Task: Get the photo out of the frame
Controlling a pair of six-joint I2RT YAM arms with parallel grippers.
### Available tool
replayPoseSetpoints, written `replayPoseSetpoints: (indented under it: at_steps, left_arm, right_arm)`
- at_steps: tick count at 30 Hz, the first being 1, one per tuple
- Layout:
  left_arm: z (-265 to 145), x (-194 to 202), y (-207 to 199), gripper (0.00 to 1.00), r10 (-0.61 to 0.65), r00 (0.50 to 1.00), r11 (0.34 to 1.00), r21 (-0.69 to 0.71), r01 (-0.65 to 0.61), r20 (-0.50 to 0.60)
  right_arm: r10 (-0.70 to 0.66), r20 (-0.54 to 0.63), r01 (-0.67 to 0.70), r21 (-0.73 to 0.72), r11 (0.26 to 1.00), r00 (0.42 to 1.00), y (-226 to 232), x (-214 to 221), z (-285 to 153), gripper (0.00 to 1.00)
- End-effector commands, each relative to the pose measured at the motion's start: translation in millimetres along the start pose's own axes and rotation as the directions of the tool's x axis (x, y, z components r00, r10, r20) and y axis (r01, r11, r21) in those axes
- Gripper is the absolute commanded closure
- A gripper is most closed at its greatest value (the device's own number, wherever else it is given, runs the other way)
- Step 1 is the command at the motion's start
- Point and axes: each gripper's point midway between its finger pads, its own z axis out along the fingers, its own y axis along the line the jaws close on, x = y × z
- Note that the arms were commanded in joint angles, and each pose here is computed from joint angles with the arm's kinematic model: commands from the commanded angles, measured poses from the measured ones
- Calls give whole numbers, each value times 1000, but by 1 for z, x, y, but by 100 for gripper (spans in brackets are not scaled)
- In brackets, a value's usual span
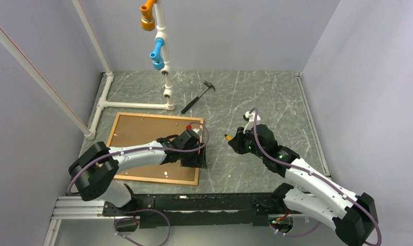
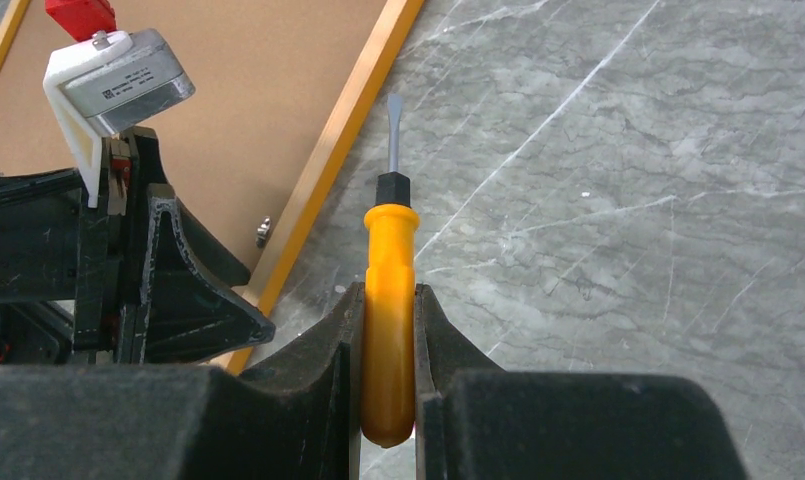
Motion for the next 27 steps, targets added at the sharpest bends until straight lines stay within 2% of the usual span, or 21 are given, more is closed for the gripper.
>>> replayPoseSetpoints:
  at_steps: [1, 7, 12, 18, 23, 27]
  left_arm:
    - [2, -14, -37, 35, 4, 1000, 992, 124, -7, 27]
    - [19, -14, -74, 37, 33, 999, 968, 248, -25, -31]
    - [19, -29, -116, 37, 76, 997, 927, 368, -67, -10]
    - [21, -49, -157, 37, 104, 995, 873, 479, -95, 8]
    - [18, -59, -166, 36, 135, 990, 861, 489, -135, 36]
    - [0, -64, -155, 34, 151, 984, 875, 450, -177, 94]
  right_arm:
    - [17, 30, -17, 17, 1000, 999, -3, -5, -3, 100]
    - [50, 123, -66, 128, 990, 991, -22, -24, -23, 100]
    - [71, 244, -135, 257, 957, 967, -49, -42, -51, 100]
    - [62, 310, -161, 306, 938, 949, -59, -56, -70, 100]
    - [62, 313, -168, 323, 931, 948, -60, -60, -72, 100]
    - [58, 315, -164, 323, 932, 947, -60, -61, -71, 100]
